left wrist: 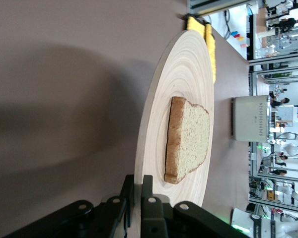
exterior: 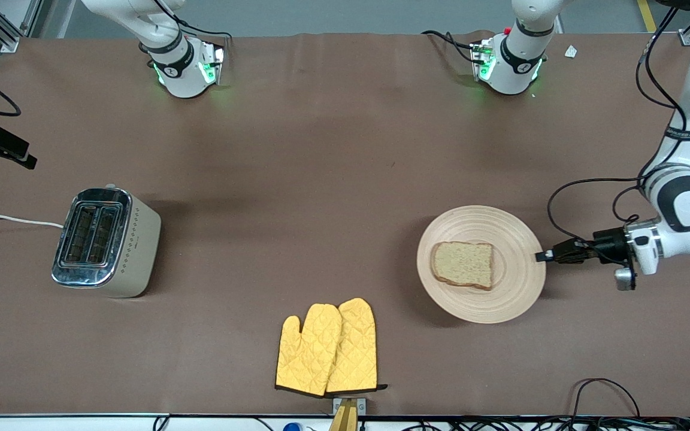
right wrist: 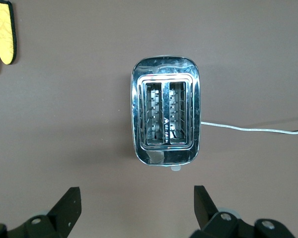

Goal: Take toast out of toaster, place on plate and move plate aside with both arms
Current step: 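Drag the plate with the bread away from the toaster with the left gripper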

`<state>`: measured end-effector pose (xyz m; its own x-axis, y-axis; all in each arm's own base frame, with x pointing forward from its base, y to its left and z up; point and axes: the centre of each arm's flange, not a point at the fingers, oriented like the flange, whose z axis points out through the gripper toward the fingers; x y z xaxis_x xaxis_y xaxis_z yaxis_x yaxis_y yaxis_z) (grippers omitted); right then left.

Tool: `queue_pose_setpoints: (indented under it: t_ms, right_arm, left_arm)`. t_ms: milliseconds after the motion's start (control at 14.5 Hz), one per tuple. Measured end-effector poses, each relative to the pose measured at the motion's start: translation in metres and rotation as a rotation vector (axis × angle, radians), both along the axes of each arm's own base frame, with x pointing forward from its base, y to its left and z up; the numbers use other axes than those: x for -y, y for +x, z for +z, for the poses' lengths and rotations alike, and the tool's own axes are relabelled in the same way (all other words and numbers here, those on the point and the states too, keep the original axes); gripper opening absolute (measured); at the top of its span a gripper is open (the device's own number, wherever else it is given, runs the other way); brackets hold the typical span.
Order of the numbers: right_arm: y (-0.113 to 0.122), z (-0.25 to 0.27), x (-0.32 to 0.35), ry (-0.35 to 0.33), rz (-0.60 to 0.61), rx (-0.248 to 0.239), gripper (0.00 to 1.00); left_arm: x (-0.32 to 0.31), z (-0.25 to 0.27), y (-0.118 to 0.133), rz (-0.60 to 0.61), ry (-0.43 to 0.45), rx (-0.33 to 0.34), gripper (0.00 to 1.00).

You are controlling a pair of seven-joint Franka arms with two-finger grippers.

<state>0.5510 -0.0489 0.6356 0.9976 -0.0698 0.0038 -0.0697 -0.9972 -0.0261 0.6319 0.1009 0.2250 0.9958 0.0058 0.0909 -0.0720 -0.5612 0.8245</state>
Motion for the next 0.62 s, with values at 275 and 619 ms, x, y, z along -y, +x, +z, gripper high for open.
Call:
queue_pose_setpoints:
  t_ms: [275, 619]
  right_arm:
    - [0.0, 0.0, 0.0, 0.0, 0.0, 0.0, 1.0]
    - [0.0, 0.0, 0.0, 0.0, 0.0, 0.0, 1.0]
  left_arm:
    - [-0.053, -0.038, -0.011, 0.053, -0.014, -0.013, 0.09]
    - [-0.079, -0.071, -0.018, 0.095, -0.027, -0.045, 0.09]
